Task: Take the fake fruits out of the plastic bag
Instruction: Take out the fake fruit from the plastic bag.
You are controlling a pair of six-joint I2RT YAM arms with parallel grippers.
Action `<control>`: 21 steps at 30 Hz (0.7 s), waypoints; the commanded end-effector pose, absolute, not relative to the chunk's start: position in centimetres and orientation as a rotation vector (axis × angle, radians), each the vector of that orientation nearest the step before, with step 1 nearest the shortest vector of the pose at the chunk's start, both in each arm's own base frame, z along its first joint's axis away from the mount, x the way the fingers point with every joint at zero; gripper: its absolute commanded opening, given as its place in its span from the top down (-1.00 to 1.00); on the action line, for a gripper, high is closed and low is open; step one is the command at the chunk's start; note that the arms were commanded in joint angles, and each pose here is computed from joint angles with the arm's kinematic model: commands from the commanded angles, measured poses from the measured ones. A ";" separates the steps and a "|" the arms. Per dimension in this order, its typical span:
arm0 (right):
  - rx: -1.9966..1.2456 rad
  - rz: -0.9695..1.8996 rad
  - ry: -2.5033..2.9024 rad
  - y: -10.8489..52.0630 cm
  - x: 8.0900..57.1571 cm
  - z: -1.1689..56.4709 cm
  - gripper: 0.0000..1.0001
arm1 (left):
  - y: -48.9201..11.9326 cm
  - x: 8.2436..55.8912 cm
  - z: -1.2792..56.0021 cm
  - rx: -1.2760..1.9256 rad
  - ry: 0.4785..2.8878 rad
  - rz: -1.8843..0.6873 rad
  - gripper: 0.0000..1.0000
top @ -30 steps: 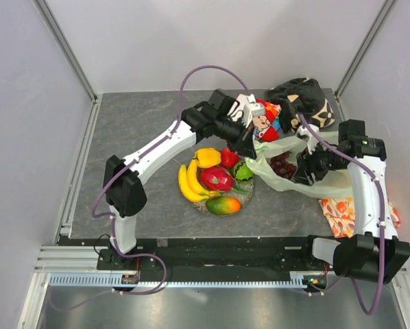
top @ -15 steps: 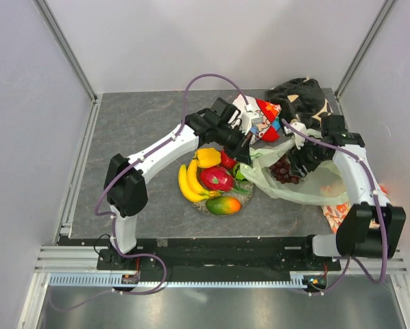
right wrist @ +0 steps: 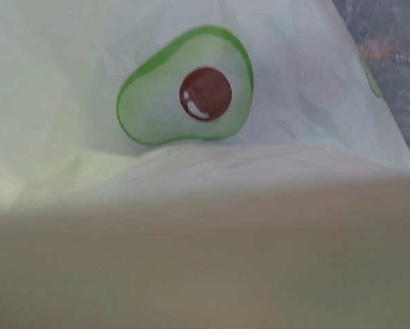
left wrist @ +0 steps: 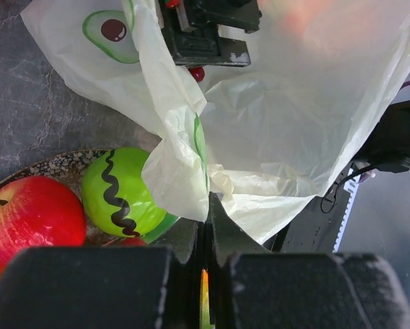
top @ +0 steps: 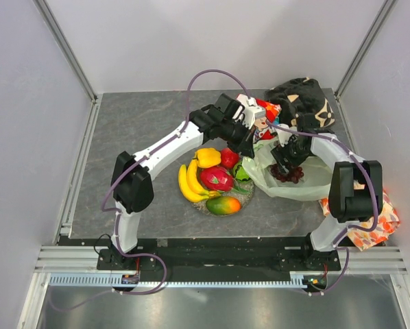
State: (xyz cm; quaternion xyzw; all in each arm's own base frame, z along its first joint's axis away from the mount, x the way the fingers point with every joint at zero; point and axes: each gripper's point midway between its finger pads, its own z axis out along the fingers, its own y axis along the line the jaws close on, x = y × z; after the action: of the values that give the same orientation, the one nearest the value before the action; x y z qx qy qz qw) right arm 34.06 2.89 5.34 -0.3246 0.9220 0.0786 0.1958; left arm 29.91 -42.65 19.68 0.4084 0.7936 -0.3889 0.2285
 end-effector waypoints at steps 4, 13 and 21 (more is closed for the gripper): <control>-0.949 0.164 2.599 3.2 35.2 3.5 0.00 | -43.9 30.8 20.8 1.097 2.146 -1.096 0.97; -0.999 0.221 2.584 3.8 33.4 11.5 0.59 | -44.5 32.1 20.8 1.068 2.139 -1.056 0.97; -1.080 0.362 2.532 5.7 29.2 16.8 0.57 | -45.6 34.5 22.5 1.013 2.077 -1.021 0.97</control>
State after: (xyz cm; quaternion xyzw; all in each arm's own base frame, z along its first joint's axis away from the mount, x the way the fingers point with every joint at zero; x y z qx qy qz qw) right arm 32.91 4.01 13.61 -0.3573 0.9104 0.0818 0.1918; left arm 32.66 -44.43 20.87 0.3971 0.7901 -0.3832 0.2667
